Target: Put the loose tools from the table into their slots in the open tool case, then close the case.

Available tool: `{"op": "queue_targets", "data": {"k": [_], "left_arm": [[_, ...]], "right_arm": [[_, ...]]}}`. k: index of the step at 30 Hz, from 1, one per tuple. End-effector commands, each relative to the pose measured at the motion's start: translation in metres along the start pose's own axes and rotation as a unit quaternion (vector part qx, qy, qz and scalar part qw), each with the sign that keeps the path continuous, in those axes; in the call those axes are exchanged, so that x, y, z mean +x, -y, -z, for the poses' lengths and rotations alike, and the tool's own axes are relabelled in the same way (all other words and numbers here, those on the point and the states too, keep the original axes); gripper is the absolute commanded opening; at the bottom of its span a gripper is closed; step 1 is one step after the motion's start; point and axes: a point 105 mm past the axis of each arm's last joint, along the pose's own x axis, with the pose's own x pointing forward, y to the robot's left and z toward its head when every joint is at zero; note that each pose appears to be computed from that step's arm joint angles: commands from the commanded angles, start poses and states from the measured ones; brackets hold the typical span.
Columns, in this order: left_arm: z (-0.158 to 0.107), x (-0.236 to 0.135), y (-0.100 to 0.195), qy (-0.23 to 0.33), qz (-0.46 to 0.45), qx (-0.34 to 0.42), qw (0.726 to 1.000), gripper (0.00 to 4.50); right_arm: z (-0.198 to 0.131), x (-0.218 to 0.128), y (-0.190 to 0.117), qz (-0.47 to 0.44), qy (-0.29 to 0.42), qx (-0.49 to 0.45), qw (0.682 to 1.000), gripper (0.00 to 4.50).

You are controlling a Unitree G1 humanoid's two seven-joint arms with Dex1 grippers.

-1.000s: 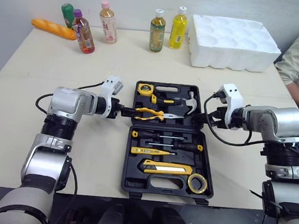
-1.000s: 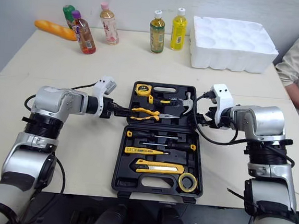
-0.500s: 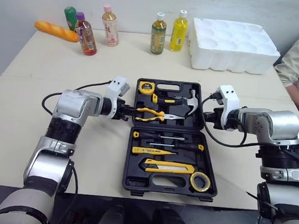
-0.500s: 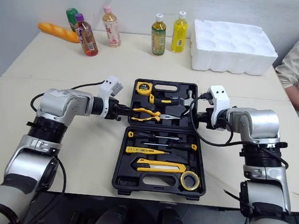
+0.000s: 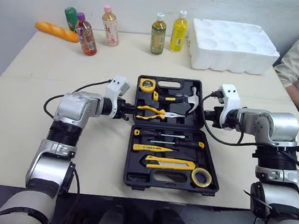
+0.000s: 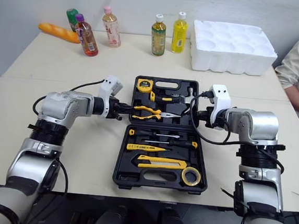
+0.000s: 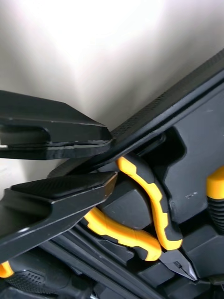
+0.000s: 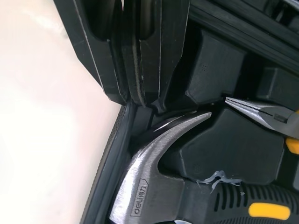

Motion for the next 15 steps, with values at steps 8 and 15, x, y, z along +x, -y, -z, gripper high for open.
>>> {"op": "queue_targets", "data": {"k": [8, 15], "left_arm": [[-0.074, -0.018, 0.015, 0.177, -0.016, 0.188, 0.966, 0.01], [-0.055, -0.03, 0.027, 0.216, -0.048, 0.354, 0.909, 0.01]], "right_arm": [[-0.081, -0.035, -0.03, -0.019, 0.234, -0.14, 0.962, 0.0], [-0.047, -0.042, -0.052, -0.03, 0.306, -0.332, 0.892, 0.0]]}}
